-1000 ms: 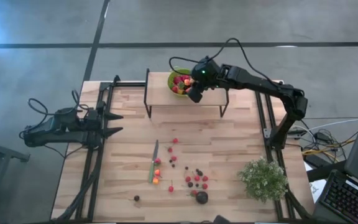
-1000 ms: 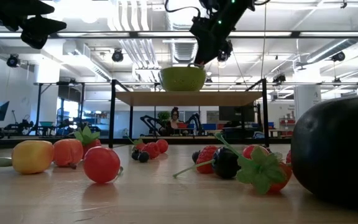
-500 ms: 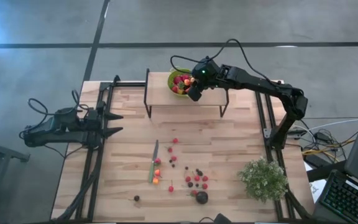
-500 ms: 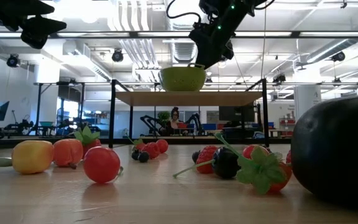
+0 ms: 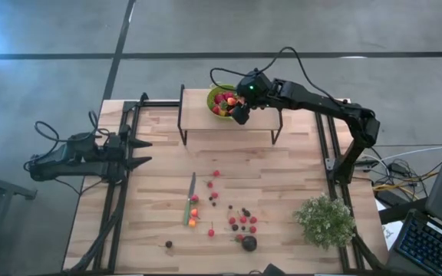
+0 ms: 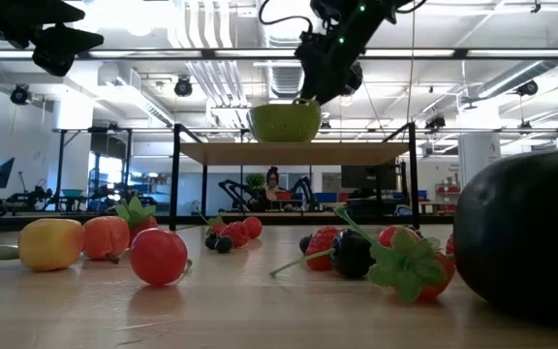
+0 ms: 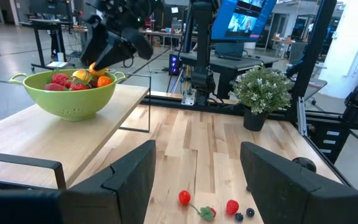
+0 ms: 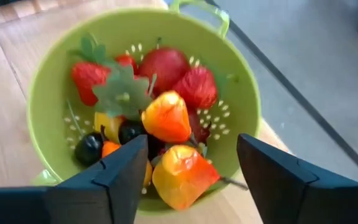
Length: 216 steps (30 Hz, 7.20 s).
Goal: Pick & Place Fruit
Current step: Put the blackberry into the green colander on the shelf
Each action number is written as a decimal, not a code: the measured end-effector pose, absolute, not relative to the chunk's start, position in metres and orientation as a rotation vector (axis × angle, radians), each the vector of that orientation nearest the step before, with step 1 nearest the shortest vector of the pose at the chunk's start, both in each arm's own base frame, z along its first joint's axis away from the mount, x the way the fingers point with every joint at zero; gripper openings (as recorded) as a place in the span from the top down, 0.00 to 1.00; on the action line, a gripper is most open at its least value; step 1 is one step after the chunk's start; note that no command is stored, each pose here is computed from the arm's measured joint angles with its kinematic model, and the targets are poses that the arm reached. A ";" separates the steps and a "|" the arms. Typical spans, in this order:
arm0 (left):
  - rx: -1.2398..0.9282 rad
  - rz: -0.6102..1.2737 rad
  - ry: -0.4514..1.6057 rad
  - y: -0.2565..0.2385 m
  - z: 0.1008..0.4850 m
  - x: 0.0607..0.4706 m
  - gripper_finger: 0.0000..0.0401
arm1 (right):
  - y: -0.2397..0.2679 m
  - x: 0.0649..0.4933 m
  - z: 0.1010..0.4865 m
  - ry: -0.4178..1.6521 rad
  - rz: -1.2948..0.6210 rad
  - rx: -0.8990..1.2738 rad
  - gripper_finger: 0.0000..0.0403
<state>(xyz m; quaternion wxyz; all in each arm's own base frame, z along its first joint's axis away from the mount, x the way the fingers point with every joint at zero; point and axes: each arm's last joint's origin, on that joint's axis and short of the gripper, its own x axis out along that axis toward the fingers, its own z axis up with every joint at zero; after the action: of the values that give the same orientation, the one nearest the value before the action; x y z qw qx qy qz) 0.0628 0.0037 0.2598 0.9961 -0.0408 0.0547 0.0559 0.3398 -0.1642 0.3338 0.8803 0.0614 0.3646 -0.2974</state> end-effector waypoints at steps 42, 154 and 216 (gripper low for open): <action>-0.082 0.112 0.110 0.004 0.260 0.063 0.40 | 0.095 0.347 0.338 0.924 -0.028 -0.046 0.58; -0.082 0.112 0.110 0.004 0.260 0.063 0.40 | 0.144 0.292 0.120 0.918 0.046 0.092 0.75; -0.082 0.112 0.110 0.004 0.260 0.063 0.40 | 0.152 0.321 0.132 0.953 0.118 -0.015 0.74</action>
<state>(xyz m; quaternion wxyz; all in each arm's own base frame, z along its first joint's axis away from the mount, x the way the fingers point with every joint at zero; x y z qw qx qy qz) 0.0628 0.0037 0.2597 0.9961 -0.0408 0.0548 0.0558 0.3209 0.1517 0.1322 0.8869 -0.0071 0.4584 0.0569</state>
